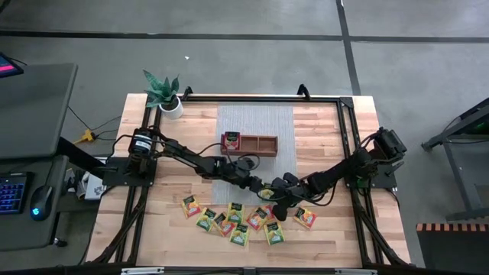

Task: Pick & Place Tea
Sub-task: Put the yellow tea bag into the middle section of the wooden organizer

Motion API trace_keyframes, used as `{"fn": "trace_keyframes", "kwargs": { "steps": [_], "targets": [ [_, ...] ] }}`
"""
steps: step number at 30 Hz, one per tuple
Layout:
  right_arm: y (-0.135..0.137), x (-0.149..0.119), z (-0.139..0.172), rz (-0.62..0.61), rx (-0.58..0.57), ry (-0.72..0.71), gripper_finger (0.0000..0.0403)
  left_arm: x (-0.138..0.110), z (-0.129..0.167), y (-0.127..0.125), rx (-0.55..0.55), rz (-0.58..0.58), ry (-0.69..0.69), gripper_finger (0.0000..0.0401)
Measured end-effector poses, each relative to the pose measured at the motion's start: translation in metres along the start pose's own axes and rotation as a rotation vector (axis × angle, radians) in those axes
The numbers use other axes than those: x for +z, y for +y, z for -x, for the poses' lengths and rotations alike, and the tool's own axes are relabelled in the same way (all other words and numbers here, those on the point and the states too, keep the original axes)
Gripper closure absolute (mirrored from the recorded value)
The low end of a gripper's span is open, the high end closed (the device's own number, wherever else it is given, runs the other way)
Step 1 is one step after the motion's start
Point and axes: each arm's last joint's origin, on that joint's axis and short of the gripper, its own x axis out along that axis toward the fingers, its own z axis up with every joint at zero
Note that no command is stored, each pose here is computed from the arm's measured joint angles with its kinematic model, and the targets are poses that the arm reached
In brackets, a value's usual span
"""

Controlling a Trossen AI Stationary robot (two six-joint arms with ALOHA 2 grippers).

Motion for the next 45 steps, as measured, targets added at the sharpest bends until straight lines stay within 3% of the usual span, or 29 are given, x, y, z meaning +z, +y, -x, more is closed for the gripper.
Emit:
{"fn": "trace_keyframes", "kwargs": {
  "steps": [11, 18, 24, 32, 45],
  "targets": [
    [0.002, 0.002, 0.0, -0.009, 0.026, -0.023, 0.0403, 0.007, 0.0, 0.002, 0.072, 0.142, 0.084, 0.0234],
    [0.002, 0.002, 0.0, -0.01, 0.026, -0.029, 0.0403, 0.022, -0.001, -0.02, 0.165, 0.06, 0.124, 0.0234],
    [0.002, 0.003, 0.0, -0.012, 0.023, -0.033, 0.0403, 0.03, -0.001, -0.037, 0.137, 0.023, 0.104, 0.0234],
    [0.002, 0.003, 0.0, -0.013, 0.024, -0.034, 0.0403, 0.028, 0.002, -0.027, 0.278, 0.018, 0.079, 0.0234],
    [0.003, 0.004, 0.0, -0.017, 0.022, -0.048, 0.0403, 0.026, -0.015, -0.027, 0.231, 0.09, 0.171, 0.0234]
  ]
}}
